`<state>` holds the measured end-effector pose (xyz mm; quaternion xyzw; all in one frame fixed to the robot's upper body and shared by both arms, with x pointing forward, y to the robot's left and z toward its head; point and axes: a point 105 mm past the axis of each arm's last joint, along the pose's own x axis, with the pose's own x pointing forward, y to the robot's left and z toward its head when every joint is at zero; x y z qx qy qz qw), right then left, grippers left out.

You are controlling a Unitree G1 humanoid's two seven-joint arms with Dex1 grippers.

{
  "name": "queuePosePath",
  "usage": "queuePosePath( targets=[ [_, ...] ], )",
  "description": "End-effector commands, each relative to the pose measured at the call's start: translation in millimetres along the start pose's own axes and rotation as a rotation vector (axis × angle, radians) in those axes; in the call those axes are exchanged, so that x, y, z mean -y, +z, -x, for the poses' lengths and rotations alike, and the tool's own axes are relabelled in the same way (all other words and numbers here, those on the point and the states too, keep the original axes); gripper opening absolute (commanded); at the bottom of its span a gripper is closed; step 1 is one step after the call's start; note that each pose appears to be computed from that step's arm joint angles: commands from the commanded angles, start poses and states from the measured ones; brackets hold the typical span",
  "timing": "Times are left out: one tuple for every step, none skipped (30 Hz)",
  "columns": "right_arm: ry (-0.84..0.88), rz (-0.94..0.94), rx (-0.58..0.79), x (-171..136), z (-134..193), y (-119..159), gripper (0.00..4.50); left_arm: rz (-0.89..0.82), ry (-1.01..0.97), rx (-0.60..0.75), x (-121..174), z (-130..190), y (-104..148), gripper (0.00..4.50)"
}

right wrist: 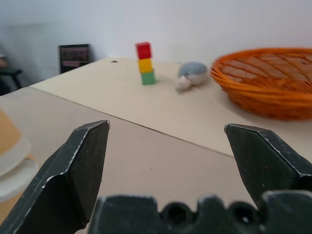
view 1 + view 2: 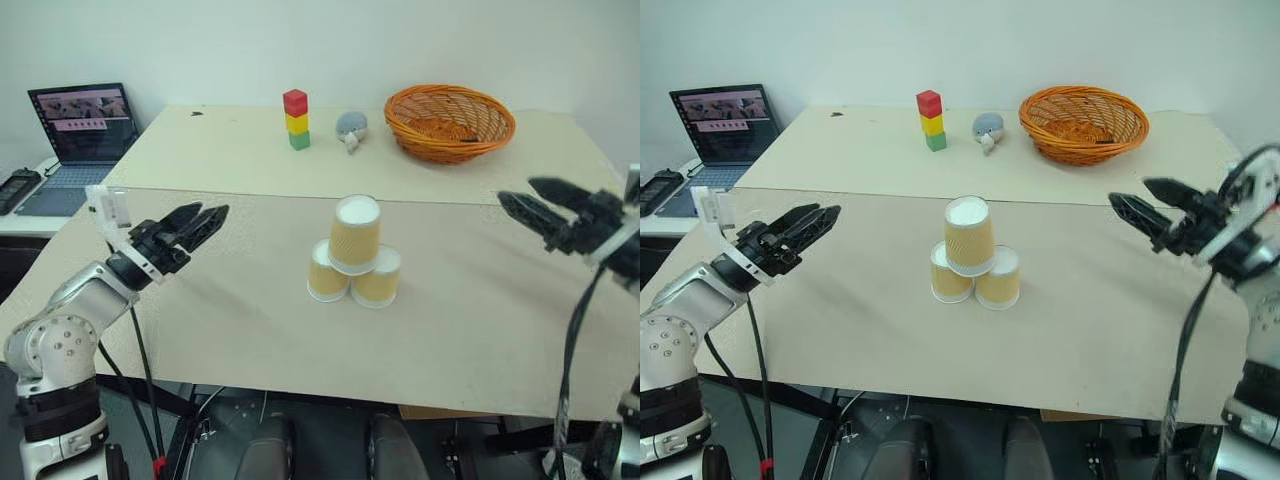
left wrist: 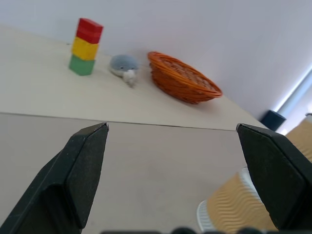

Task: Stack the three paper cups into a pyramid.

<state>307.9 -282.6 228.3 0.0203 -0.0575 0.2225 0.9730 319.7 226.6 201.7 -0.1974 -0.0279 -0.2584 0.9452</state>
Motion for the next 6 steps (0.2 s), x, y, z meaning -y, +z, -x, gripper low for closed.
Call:
queuePosePath(
  targets=[
    [-0.115, 0.093, 0.071, 0, 12, 15, 4.43, -0.024, 0.159, 0.036, -25, 6, -3, 4.5],
    [-0.135, 0.076, 0.069, 0, 13, 10, 4.43, -0.025, 0.197, 0.028, -31, 7, -8, 4.5],
    [-0.147, 0.062, 0.066, -1, 13, 7, 4.43, -0.027, 0.221, 0.021, -36, 7, -12, 4.5],
    [-0.173, 0.07, 0.06, -1, 13, 3, 4.43, -0.021, 0.255, 0.015, -42, 8, -17, 4.5],
    [-0.209, 0.045, 0.072, 2, 13, -1, 4.43, -0.017, 0.278, -0.015, -48, 8, -27, 4.5],
    [-0.235, 0.026, 0.082, 3, 12, -3, 4.43, -0.015, 0.292, -0.036, -52, 7, -34, 4.5]
  ],
)
